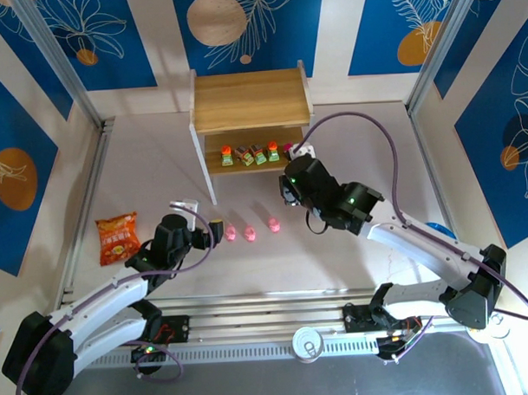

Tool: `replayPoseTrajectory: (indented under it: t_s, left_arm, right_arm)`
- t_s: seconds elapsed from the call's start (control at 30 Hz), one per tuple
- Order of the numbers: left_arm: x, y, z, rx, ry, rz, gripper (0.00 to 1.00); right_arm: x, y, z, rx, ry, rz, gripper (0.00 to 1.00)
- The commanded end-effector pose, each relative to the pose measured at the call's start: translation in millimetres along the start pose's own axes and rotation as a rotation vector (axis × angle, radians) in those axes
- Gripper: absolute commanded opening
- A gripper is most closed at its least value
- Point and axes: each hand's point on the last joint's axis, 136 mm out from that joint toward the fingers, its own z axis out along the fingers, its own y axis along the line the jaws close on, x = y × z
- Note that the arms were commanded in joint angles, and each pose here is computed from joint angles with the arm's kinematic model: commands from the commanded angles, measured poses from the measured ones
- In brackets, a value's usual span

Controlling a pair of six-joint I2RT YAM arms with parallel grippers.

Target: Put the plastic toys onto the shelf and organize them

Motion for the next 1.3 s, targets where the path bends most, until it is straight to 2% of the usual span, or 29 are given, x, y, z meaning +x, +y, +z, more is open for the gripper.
replayPoseTrajectory:
  t_s: [0.0, 0.33, 0.6, 0.9, 1.27]
  left_arm:
    - [-2, -4, 1, 0.032, -0.011, 0.008, 1.00]
    - [-2, -4, 0, 0.032, -0.013, 0.014, 1.00]
    - [-2, -3, 1, 0.030, -0.010, 0.015, 1.00]
    - [-2, -3, 1, 0.025, -0.012, 0.014, 1.00]
    - [-2, -4, 1, 0.033, -0.010, 0.015, 1.00]
  right_arm:
    - [-22, 6, -14, -0.012, -0.008, -0.056, 0.24]
    - [-89, 13, -33, -0.025, -0.070, -0.072, 0.24]
    - [-131, 4, -27, 0.009, -0.074, -0.081, 0.24]
    - [-152, -21, 6, 0.077, -0.022, -0.068, 0.24]
    - [-160, -37, 31, 0.140, -0.001, -0.075, 0.24]
